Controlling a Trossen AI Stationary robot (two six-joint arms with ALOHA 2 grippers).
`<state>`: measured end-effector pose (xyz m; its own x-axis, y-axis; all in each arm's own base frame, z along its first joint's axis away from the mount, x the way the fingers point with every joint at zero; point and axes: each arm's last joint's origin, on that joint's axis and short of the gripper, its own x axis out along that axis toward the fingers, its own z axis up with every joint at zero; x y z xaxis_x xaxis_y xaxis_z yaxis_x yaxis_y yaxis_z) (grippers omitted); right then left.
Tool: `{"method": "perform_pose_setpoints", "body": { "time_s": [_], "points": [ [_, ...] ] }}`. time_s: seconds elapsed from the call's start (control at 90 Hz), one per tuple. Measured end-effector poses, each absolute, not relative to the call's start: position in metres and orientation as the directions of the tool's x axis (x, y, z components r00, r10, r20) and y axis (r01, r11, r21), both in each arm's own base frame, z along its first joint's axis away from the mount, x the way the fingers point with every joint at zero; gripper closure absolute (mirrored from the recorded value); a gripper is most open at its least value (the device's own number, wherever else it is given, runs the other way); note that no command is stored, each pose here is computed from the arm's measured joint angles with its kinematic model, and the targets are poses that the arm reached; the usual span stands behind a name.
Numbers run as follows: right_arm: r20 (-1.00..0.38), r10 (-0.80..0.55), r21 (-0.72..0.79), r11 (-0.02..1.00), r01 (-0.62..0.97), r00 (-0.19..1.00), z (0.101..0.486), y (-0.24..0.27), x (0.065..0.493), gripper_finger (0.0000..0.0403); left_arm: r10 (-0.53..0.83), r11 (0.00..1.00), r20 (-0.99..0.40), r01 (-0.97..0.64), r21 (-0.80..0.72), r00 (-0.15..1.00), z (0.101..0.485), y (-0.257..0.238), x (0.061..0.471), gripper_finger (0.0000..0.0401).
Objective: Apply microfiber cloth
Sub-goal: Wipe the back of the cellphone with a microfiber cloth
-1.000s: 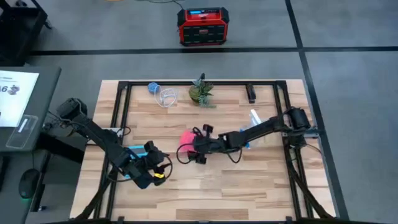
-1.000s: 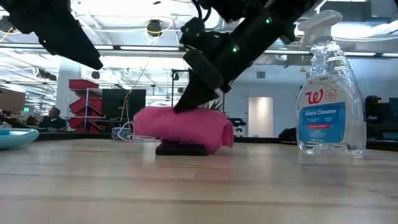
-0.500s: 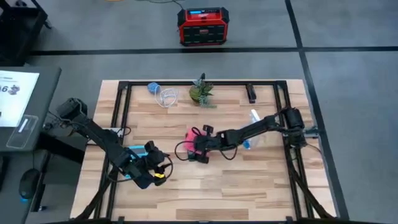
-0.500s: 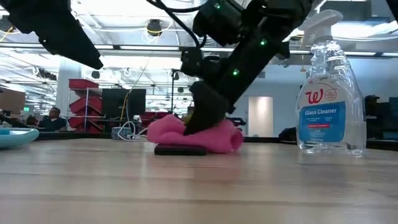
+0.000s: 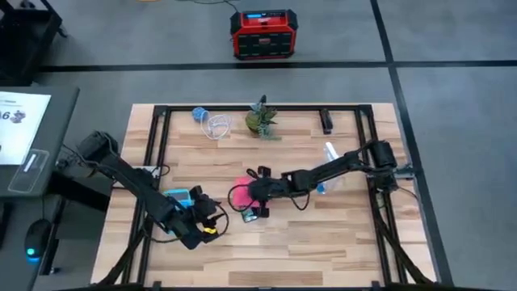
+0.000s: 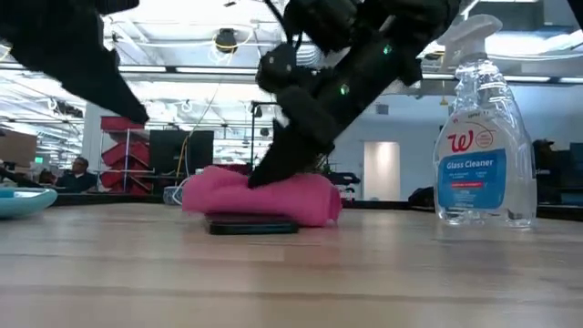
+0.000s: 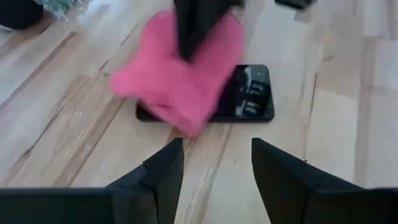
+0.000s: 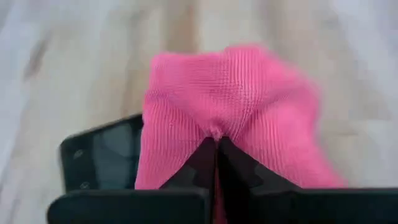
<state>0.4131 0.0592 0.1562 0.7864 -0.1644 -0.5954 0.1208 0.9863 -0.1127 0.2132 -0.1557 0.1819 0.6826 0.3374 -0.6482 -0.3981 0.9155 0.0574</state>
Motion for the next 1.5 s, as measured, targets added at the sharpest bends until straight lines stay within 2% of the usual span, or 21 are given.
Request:
{"method": "perform_pose_setpoints", "body": {
  "time_s": [0.244,0.422,0.533,0.589,0.7,0.756,0.811,0.944,1.022,1.089,1.178,1.222,1.289,1.422,1.456,1.5],
  "points": [
    [-0.592,-0.12,-0.112,0.992,0.066,0.797,0.158,0.075,0.41,0.0403,0.404,0.901,-0.604,-0.414,0.133,0.687,0.144,-0.164,0.237,0.0239],
    [-0.667,-0.011,-0.05,0.998,-0.029,0.745,0.126,0.066,0.416,0.0403,0.451,0.874,-0.579,-0.466,0.134,0.679,0.132,-0.158,0.25,0.0239],
    [-0.675,0.085,0.016,0.995,-0.1,0.733,0.124,0.061,0.417,0.0403,0.458,0.869,-0.576,-0.477,0.13,0.677,0.133,-0.155,0.252,0.0239],
    [-0.671,0.055,0.005,0.998,-0.07,0.74,0.124,0.059,0.418,0.0403,0.458,0.87,-0.574,-0.477,0.13,0.679,0.135,-0.155,0.251,0.0239],
    [-0.632,-0.157,-0.074,0.987,0.143,0.759,0.127,0.053,0.419,0.0403,0.452,0.874,-0.564,-0.47,0.125,0.691,0.141,-0.154,0.251,0.0239],
    [-0.616,-0.2,-0.09,0.979,0.184,0.762,0.129,0.05,0.42,0.0403,0.449,0.875,-0.56,-0.469,0.12,0.696,0.144,-0.154,0.251,0.0239],
    [-0.623,-0.166,-0.083,0.986,0.147,0.764,0.129,0.05,0.42,0.0403,0.448,0.875,-0.557,-0.47,0.114,0.699,0.147,-0.154,0.25,0.0239],
    [-0.651,0.056,0.016,0.998,-0.06,0.757,0.127,0.062,0.419,0.0403,0.446,0.878,-0.55,-0.463,0.118,0.706,0.151,-0.153,0.249,0.0239],
    [-0.646,0.133,0.05,0.99,-0.133,0.752,0.128,0.067,0.418,0.0403,0.448,0.878,-0.542,-0.464,0.116,0.711,0.154,-0.153,0.249,0.0239],
    [-0.637,0.099,0.034,0.994,-0.1,0.765,0.128,0.068,0.419,0.0403,0.454,0.877,-0.532,-0.465,0.123,0.715,0.156,-0.152,0.249,0.0239],
    [-0.623,-0.156,-0.053,0.986,0.157,0.767,0.127,0.061,0.419,0.0403,0.455,0.876,-0.525,-0.467,0.121,0.719,0.159,-0.152,0.249,0.0239],
    [-0.616,-0.213,-0.086,0.975,0.204,0.758,0.126,0.059,0.418,0.0403,0.457,0.875,-0.523,-0.468,0.121,0.72,0.159,-0.152,0.248,0.0239],
    [-0.62,-0.167,-0.079,0.985,0.151,0.767,0.126,0.058,0.419,0.0403,0.457,0.875,-0.52,-0.471,0.114,0.722,0.16,-0.152,0.249,0.0239],
    [-0.644,0.104,0.048,0.994,-0.096,0.758,0.127,0.063,0.419,0.0403,0.454,0.875,-0.515,-0.474,0.102,0.727,0.162,-0.152,0.248,0.0239],
    [-0.65,0.095,0.048,0.995,-0.084,0.754,0.127,0.064,0.419,0.0403,0.454,0.874,-0.511,-0.477,0.094,0.73,0.164,-0.152,0.248,0.0239],
    [-0.651,-0.003,0.008,1.0,0.011,0.759,0.127,0.063,0.418,0.0403,0.454,0.872,-0.506,-0.482,0.083,0.734,0.167,-0.151,0.247,0.0239]
  ]
}}
